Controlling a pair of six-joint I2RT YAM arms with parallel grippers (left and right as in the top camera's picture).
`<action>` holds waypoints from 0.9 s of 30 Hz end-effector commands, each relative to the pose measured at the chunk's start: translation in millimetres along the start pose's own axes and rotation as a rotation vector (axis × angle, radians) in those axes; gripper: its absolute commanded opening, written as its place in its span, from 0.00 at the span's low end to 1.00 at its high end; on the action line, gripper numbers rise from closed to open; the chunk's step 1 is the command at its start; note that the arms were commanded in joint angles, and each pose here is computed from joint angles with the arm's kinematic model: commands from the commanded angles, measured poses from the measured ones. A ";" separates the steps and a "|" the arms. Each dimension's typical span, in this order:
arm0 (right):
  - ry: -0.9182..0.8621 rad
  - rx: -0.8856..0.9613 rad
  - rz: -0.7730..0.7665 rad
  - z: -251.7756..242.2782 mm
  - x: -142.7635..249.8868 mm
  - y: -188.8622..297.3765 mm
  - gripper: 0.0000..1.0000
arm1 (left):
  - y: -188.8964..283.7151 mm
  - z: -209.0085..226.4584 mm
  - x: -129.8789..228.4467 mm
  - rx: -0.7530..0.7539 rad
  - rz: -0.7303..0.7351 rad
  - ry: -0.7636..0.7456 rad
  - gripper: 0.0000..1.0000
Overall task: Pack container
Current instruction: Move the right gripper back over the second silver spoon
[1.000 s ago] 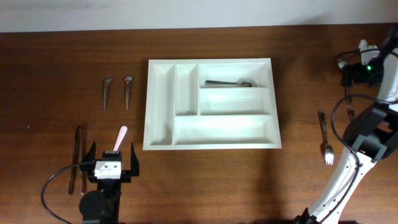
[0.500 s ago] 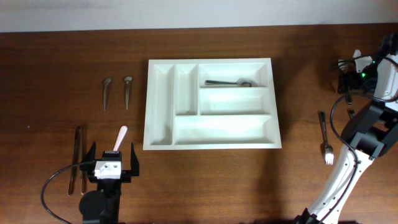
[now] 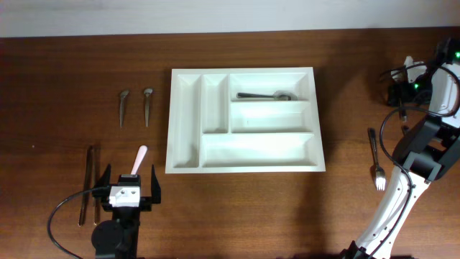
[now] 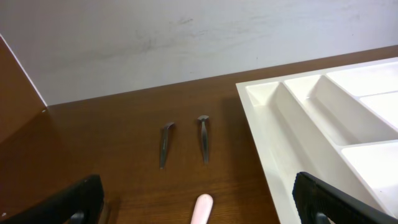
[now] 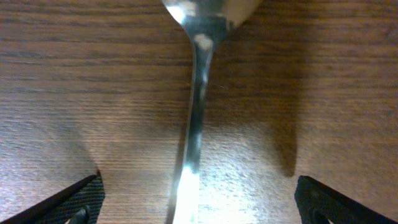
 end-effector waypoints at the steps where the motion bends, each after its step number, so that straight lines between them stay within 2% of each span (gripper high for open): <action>1: 0.010 -0.045 0.051 7.5 5.3 -25.1 0.99 | 0.0 -0.4 0.9 0.005 -0.006 0.009 0.99; 25: -0.076 -0.131 0.027 7.2 6.7 -27.0 0.99 | 0.0 -0.4 0.9 0.005 -0.006 0.009 0.99; 26: -0.078 -0.127 0.027 6.0 7.1 -27.0 0.98 | 0.0 -0.4 0.9 0.005 -0.006 0.009 0.99; 27: -0.078 -0.120 0.030 4.9 7.5 -27.1 0.91 | 0.0 -0.4 0.9 0.005 -0.006 0.009 0.99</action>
Point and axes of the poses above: each gripper's point midway between its finger pads, its own y axis back along the fingers, its own z axis along the line the jaws close on, x = y × z, the point moved 10 cm from there along y, back along the fingers, and after that the axes turned 9 degrees about -y, right-handed, at the moved point
